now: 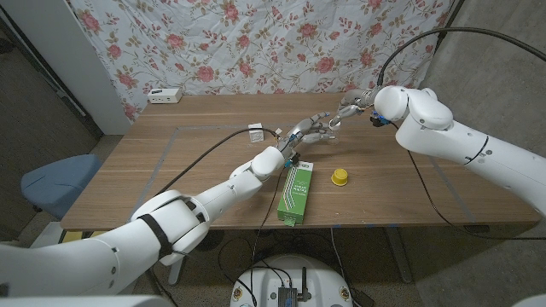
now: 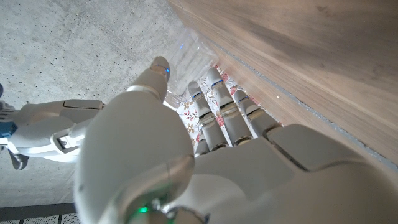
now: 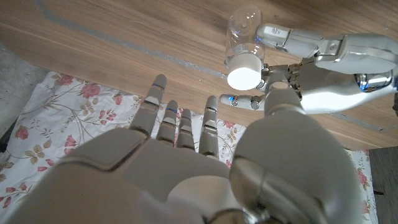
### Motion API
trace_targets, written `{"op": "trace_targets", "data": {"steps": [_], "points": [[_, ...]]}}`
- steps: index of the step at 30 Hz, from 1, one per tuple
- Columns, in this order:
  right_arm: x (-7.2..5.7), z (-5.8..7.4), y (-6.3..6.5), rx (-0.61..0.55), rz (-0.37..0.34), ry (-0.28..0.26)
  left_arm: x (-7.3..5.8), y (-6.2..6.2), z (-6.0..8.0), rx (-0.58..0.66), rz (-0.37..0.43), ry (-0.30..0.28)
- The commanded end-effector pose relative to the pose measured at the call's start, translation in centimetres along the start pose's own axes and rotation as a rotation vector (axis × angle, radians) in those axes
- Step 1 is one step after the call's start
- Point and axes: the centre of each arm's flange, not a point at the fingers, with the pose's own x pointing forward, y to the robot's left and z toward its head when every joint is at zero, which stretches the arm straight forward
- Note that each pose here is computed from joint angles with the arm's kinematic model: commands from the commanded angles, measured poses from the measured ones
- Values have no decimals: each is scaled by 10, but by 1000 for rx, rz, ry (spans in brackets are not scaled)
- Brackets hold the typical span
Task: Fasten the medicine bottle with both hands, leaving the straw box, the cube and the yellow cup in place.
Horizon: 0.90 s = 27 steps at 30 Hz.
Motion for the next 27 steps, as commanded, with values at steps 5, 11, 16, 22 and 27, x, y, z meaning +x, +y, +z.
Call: {"op": "trace_targets", "data": {"steps": [5,11,16,22,27], "points": [[4,9,3,-38,15,7,0,1,1,0,-3,-2],[6,8,4,-37,5,18,0,-1,1,0,-3,-3],[8,8,6,-34,4,18,0,-2,0,-1,-4,-1],[9,7,7,-29,-3,16,0,-2,0,-3,-4,0],[10,7,8,-26,-9,17,1,-3,-1,-5,-4,1]]}}
